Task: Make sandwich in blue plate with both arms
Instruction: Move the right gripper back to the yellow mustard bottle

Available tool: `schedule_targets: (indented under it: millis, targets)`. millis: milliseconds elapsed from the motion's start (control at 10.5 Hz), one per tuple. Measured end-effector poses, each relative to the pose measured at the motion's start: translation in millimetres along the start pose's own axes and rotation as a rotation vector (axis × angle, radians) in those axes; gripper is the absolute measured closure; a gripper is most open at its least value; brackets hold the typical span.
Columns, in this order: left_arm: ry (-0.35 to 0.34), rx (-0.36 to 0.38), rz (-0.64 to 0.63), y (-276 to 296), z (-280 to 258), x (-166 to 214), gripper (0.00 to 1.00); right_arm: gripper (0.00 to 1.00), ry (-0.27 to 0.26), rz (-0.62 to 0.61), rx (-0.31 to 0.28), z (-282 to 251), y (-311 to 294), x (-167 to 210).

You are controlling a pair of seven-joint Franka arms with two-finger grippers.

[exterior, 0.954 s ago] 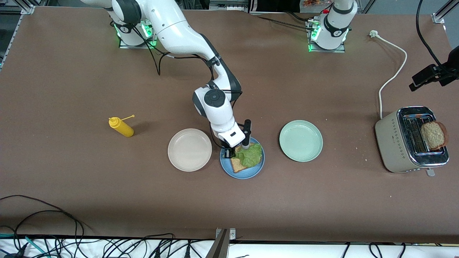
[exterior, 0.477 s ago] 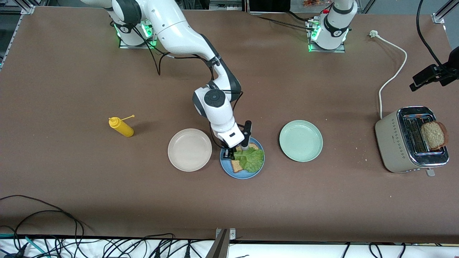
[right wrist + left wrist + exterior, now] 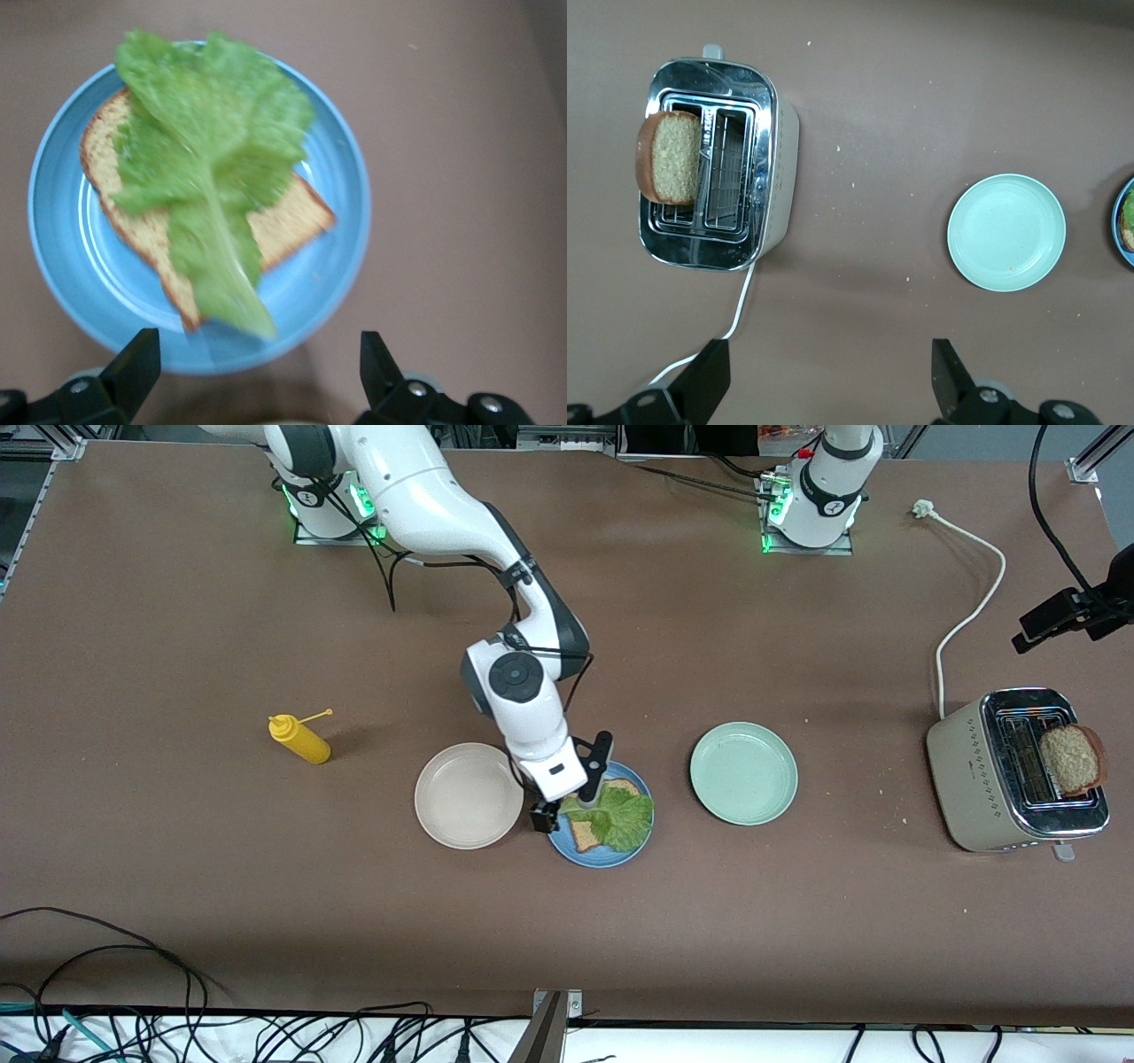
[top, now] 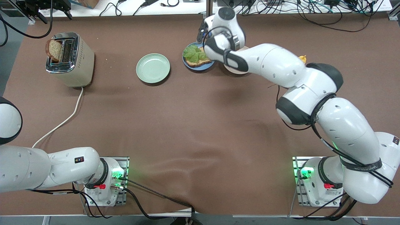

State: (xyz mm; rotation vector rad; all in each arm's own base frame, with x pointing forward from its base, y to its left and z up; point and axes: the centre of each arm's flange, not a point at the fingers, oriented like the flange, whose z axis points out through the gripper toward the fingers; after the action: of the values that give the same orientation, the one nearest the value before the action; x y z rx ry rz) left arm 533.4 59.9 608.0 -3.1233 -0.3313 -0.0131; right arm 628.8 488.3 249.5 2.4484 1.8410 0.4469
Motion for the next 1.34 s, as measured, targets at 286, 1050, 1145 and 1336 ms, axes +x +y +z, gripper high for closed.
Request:
schedule_targets:
  millis: [286, 1050, 1145, 1336]
  targets:
    - [0.015, -0.001, 0.005, 2.6, -3.6, 2.5, 0.0, 0.0, -0.106, 0.153, 0.125, -93.9, 86.8, -64.3]
    - [-0.005, 0.006, -0.005, -5.1, 9.7, 14.8, 0.0, 0.0, -0.454, 0.819, 0.222, -196.6, 198.7, -335.3]
    - [-0.005, 0.006, -0.012, -9.0, 9.9, 15.2, 0.0, 0.0, -0.436, 0.792, 0.253, -207.0, 202.5, -364.3]
    - [-0.006, 0.004, -0.031, -19.1, 10.0, 16.0, 0.0, 0.0, -0.324, 0.647, 0.367, -218.4, 202.7, -416.8]
